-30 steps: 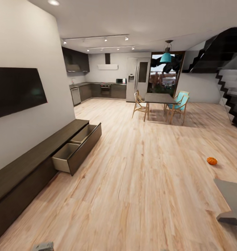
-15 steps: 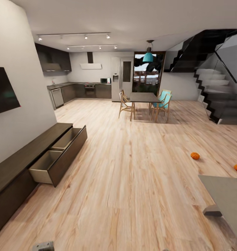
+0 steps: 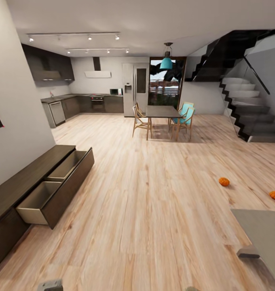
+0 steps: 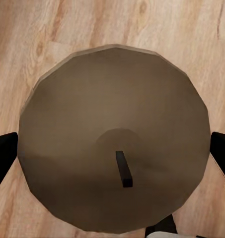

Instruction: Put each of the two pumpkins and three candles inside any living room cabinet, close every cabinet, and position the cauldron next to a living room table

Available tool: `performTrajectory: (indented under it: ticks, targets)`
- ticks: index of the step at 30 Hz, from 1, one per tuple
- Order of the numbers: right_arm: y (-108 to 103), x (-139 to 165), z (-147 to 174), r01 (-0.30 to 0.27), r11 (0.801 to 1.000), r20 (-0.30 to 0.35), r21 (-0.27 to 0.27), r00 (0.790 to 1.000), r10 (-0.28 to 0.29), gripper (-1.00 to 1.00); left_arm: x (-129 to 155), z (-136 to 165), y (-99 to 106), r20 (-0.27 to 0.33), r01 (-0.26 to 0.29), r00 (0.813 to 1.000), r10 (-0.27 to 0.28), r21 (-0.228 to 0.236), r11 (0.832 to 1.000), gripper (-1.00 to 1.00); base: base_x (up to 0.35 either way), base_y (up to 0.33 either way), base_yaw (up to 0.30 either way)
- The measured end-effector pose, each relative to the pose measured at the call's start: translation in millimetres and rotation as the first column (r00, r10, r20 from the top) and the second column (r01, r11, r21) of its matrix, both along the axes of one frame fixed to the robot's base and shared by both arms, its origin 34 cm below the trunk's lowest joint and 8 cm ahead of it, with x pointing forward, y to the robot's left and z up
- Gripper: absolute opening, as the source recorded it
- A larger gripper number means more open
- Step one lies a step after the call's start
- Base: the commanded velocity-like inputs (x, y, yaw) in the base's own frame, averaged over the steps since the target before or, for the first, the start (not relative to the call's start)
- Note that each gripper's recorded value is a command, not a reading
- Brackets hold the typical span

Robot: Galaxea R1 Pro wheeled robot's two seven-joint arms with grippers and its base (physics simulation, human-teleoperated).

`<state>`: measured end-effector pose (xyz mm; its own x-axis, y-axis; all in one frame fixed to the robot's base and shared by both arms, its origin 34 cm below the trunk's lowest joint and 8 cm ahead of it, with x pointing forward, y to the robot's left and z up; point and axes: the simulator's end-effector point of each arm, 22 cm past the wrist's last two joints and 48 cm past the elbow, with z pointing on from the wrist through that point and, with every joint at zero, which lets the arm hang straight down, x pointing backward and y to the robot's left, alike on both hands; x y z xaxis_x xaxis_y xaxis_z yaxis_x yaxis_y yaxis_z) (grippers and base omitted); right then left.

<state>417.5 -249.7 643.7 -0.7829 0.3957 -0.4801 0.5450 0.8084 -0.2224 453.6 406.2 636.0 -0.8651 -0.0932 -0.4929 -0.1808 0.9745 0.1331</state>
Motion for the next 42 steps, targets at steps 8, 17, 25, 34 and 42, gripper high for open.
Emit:
performTrajectory:
  ticks: [8,17,25,34,42]
  targets:
    - [6.8,-10.7,-18.7,-0.051,0.997,-0.008,0.066,0.999,0.051,-1.00,0.2,0.0,-0.2,0.001,0.001,1.000,-0.001,0.000,1.000,-1.00,0.329,0.000,0.000]
    - [6.4,-12.4,-20.4,-0.057,0.996,-0.010,0.066,0.998,0.058,-1.00,0.2,0.1,-0.2,0.001,0.000,1.000,0.000,0.000,1.000,-1.00,0.329,0.000,0.000]
    - [6.5,-11.9,-20.1,-0.056,0.996,-0.008,0.067,0.998,0.057,-1.00,0.1,0.0,-0.1,0.001,0.001,1.000,-0.001,0.000,1.000,-1.00,0.329,0.000,0.000]
    - [8.0,-10.5,-19.3,-0.057,0.996,-0.005,0.068,0.998,0.057,-1.00,-0.3,-0.1,-0.1,0.000,0.001,1.000,-0.001,0.000,1.000,-1.00,0.329,0.000,0.000]
    - [8.6,-11.2,-20.2,-0.055,0.996,-0.009,0.072,0.998,0.056,-1.00,-1.4,-1.5,-0.1,-0.004,0.001,1.000,-0.001,0.000,1.000,-1.00,0.329,0.000,0.000]
